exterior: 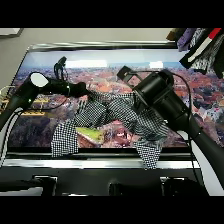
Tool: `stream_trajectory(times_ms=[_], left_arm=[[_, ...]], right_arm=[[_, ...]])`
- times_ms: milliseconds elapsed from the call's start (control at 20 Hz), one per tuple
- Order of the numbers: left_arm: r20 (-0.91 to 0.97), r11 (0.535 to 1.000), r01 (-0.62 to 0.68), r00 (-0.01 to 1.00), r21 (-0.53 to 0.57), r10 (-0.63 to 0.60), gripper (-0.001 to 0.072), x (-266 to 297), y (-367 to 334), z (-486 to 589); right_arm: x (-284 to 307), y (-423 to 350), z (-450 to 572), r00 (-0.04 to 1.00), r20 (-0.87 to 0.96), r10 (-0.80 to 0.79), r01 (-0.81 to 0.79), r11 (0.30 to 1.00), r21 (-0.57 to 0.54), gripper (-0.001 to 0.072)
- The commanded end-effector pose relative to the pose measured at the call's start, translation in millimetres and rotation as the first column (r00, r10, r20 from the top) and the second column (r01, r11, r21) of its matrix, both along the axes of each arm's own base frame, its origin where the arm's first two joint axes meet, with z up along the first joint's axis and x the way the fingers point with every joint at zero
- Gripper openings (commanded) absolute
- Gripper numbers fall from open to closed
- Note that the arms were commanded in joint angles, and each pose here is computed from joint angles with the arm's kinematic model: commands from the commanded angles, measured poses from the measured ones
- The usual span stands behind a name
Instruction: Fold the clothes and pants, and hang the long-sleeved shirts on hangers.
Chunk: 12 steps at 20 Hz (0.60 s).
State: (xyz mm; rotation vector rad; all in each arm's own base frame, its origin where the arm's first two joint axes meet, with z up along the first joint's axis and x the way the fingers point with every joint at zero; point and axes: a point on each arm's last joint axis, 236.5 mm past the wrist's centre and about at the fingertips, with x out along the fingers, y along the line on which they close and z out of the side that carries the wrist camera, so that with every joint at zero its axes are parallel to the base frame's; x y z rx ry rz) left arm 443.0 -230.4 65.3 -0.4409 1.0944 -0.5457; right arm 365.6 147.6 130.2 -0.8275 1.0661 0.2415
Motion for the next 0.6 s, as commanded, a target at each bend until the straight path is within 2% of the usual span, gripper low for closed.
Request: stream_trajectory(times_ms=[0,550], left_arm=[[0.016,1.0,-0.011,1.0,0.007,0.011,0.0034,4.6,3.0,0.5],[0.037,0.999,-0.049,0.998,0.003,0.049,0.0032,19.7,4.6,-7.8]], right_arm=[[-2.2,-11.1,2.3,1.0,-0.005,-0.016,0.016,0.999,-0.045,0.004],[-27.1,-0.2,-6.1,0.995,-0.104,-0.012,0.015,1.0,0.023,0.004]])
